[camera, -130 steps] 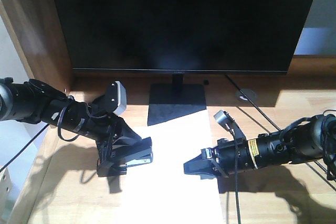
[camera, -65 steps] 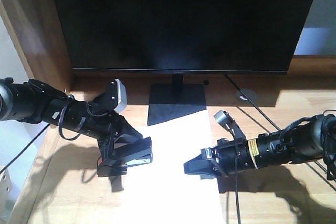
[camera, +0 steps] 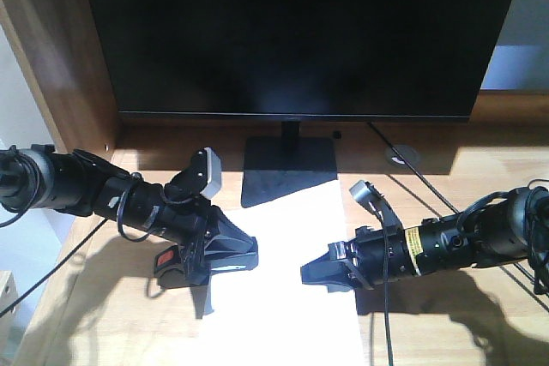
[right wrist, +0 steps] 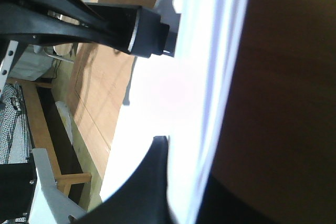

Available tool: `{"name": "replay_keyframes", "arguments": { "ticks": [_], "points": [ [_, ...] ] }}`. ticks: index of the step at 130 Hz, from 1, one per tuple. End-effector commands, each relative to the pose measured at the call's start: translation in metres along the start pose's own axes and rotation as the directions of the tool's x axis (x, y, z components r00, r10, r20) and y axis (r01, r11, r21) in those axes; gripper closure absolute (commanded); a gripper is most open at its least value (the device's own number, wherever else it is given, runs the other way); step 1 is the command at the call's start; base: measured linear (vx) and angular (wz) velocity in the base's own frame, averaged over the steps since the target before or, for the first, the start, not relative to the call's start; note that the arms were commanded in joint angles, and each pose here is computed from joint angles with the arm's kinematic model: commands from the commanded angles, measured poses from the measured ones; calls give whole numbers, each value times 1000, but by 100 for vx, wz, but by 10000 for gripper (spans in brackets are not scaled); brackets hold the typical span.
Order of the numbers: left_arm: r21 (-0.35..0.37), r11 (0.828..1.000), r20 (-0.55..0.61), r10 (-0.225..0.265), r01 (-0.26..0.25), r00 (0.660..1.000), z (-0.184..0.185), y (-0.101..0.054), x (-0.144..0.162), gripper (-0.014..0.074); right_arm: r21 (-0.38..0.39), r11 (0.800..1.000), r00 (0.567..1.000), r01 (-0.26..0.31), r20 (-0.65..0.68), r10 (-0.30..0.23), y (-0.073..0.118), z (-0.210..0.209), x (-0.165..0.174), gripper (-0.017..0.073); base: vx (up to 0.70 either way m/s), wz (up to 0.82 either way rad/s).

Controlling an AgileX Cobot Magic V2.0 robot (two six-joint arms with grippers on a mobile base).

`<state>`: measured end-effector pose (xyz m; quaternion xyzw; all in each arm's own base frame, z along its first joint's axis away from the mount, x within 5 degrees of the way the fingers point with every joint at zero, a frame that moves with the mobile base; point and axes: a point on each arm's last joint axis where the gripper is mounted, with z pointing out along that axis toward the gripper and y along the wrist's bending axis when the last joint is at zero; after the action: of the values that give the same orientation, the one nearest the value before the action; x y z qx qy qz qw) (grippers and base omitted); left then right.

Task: Grab stapler and paper to desk for stapling
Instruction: 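Lay the paper flat under the stapler and open the right gripper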

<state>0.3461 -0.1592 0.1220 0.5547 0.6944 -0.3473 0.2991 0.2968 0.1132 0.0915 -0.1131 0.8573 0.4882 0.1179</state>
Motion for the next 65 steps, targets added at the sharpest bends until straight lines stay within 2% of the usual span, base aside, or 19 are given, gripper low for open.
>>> {"name": "replay_keyframes", "arguments": {
  "ticks": [1,39,65],
  "points": [
    [-39,998,-43,46,-48,998,-2,2,-4,600,-53,998,998,45,51,-42,16,-7,-12,562,0,0],
    [-53,997,-34,59,-60,998,-7,1,-10,600,-53,998,998,45,51,-42,16,-7,-12,562,0,0],
    [-88,989,3,120,-119,993,-27,-7,-36,600,-54,998,998,45,51,-42,16,-7,-12,562,0,0]
  ]
}}
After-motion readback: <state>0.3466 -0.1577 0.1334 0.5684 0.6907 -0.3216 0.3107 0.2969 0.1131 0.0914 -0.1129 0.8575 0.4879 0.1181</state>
